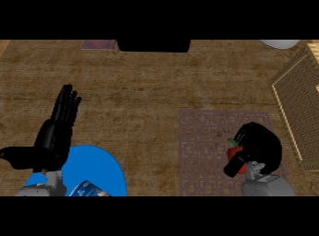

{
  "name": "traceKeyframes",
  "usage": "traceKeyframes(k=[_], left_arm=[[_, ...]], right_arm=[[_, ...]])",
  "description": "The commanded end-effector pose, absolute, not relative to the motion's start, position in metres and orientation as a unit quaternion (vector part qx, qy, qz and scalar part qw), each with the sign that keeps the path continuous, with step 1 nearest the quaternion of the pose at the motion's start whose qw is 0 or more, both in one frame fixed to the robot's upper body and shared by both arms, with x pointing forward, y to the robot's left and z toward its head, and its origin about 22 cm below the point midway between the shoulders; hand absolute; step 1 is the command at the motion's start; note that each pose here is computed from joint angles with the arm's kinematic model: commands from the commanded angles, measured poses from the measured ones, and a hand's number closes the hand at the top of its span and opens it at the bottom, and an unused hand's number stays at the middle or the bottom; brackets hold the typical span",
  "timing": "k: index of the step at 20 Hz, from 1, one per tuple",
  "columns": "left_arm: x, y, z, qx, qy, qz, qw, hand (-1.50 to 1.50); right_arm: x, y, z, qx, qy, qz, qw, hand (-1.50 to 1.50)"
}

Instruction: Pick the bell pepper from the placemat and place it in the basket

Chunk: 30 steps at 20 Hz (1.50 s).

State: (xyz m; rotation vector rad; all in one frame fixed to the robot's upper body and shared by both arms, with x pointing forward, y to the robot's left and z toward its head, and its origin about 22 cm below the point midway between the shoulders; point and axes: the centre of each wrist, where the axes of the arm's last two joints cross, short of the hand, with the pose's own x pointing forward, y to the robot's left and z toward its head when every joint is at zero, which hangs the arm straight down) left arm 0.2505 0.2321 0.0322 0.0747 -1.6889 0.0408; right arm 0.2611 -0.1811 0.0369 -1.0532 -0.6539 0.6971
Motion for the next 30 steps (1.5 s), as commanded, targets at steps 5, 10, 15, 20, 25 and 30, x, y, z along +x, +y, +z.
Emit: traceKeyframes(k=[5, 10, 15, 20, 25, 30], left_arm=[[0.254, 0.221, 0.04, 0.015, -0.761, 0.005, 0.648, 0.0], [0.257, 0.213, 0.043, -0.002, -0.762, -0.013, 0.647, 0.0], [0.259, 0.209, 0.046, -0.013, -0.761, -0.02, 0.648, 0.0], [0.266, 0.197, 0.049, -0.019, -0.761, -0.023, 0.648, 0.0], [0.264, 0.206, 0.048, -0.012, -0.761, -0.026, 0.649, 0.0], [0.263, 0.2, 0.037, -0.005, -0.755, -0.016, 0.655, 0.0]], right_arm=[[0.32, -0.252, 0.057, -0.557, -0.175, 0.061, 0.809, 1.5], [0.358, -0.269, 0.089, -0.618, -0.177, -0.022, 0.766, 1.5], [0.385, -0.271, 0.135, -0.653, -0.246, -0.111, 0.707, 1.5], [0.408, -0.247, 0.18, -0.697, -0.315, -0.157, 0.625, 1.5], [0.427, -0.227, 0.212, -0.708, -0.333, -0.191, 0.593, 1.5], [0.439, -0.212, 0.229, -0.704, -0.315, -0.226, 0.595, 1.5]])
